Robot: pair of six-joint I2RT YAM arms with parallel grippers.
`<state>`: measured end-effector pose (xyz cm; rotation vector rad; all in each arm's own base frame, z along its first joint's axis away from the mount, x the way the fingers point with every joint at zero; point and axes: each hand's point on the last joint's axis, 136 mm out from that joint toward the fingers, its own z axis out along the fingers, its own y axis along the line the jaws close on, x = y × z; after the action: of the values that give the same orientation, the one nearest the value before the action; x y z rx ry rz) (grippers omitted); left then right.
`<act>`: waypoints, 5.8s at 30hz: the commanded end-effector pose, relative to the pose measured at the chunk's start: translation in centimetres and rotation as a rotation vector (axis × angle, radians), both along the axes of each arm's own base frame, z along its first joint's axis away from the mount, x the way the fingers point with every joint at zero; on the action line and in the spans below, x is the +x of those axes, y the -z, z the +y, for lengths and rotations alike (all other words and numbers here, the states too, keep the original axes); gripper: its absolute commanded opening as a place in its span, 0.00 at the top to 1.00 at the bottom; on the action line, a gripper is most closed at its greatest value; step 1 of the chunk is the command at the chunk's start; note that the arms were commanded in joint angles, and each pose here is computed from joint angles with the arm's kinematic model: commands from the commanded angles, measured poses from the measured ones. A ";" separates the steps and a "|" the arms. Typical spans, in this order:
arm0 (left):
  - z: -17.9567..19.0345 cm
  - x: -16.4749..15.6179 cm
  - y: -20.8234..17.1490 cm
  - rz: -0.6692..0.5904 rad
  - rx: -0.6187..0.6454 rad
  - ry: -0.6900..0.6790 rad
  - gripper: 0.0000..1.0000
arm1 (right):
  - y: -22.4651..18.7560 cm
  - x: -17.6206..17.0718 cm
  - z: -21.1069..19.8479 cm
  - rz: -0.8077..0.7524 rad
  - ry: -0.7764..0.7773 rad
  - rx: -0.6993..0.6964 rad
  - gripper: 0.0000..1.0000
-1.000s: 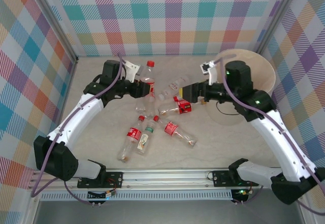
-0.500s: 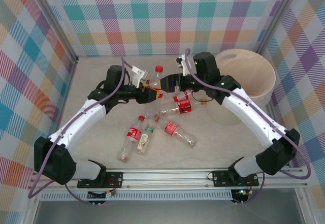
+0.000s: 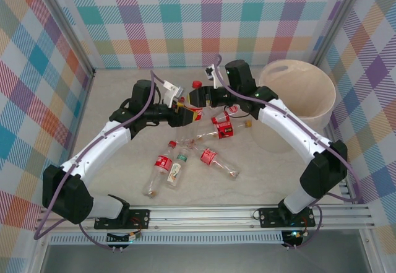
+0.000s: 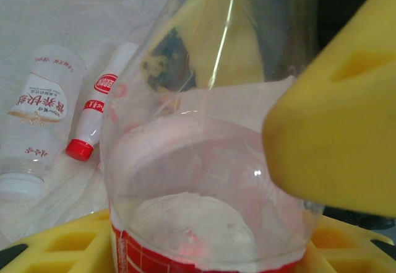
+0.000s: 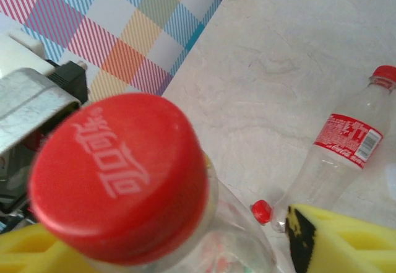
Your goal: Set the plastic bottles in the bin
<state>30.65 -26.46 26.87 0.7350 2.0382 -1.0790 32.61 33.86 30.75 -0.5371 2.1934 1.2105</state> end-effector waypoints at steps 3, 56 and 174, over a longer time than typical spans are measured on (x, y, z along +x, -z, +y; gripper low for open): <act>-0.6 -0.1 -0.2 -0.011 -0.023 0.026 0.48 | -0.5 -0.2 0.3 -0.024 -0.013 0.026 0.41; 2.1 2.1 5.9 0.085 0.278 -0.088 0.00 | -11.8 2.2 -34.1 -0.358 0.885 -0.557 0.57; 12.6 -1.1 15.6 0.501 0.932 -0.407 0.44 | -7.8 -6.6 -26.6 -0.258 0.653 -0.143 0.03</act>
<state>27.41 -14.46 7.58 0.3628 3.0982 -0.0603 26.08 6.51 37.98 0.0274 2.0062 0.5586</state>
